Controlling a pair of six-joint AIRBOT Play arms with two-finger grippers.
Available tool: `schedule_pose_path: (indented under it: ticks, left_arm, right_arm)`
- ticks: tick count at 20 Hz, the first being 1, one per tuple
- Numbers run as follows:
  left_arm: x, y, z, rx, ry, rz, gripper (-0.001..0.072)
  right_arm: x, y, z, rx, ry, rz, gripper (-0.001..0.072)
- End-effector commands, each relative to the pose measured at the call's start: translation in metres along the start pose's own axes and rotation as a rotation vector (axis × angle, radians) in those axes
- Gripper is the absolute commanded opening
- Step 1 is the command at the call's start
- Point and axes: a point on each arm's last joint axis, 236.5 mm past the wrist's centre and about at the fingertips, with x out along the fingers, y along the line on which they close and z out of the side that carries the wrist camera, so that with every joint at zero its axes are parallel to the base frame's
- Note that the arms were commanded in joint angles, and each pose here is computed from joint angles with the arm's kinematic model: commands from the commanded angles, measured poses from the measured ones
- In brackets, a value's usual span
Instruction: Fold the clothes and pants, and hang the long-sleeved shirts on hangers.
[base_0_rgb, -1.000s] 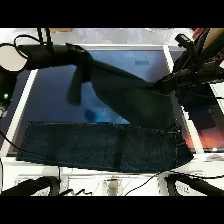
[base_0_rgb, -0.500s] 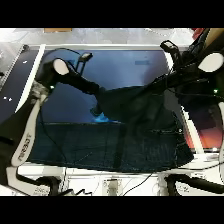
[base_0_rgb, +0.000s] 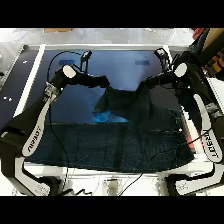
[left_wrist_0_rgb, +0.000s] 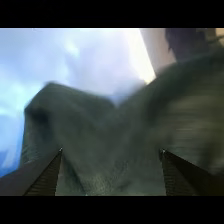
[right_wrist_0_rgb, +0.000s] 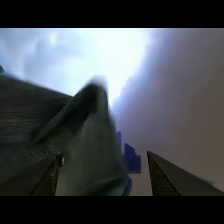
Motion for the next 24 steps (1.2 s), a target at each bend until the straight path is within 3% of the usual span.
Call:
schedule_pose_path:
  ticks: [1, 3, 4, 6, 9, 15, 24]
  left_arm:
    - [-0.007, 0.028, -0.007, 0.033, 0.038, 0.073, 0.0694]
    - [-0.024, 0.063, -0.047, 0.064, 0.227, 0.156, 0.0667]
    - [-0.037, 0.081, -0.069, 0.062, 0.327, 0.193, 0.0596]
    - [-0.049, 0.093, -0.094, -0.031, 0.409, 0.172, 0.0572]
    - [-0.047, 0.071, -0.114, -0.199, 0.393, 0.009, 0.0564]
    - [-0.018, 0.024, -0.164, -0.430, 0.335, -0.111, 0.0544]
    - [0.035, 0.042, -0.163, -0.514, 0.175, 0.017, 0.0544]
  right_arm:
    - [0.006, -0.016, -0.004, 0.022, 0.012, -0.066, 0.0585]
    - [0.001, -0.031, -0.014, -0.016, 0.058, -0.119, 0.0585]
    - [-0.001, -0.037, -0.019, -0.016, 0.075, -0.130, 0.0584]
    - [-0.004, -0.047, -0.031, 0.009, 0.112, -0.133, 0.0585]
    - [-0.010, -0.061, -0.051, 0.051, 0.176, -0.132, 0.0584]
    - [-0.018, -0.081, -0.071, 0.105, 0.227, -0.139, 0.0584]
    - [-0.020, -0.076, -0.081, 0.110, 0.271, -0.120, 0.0584]
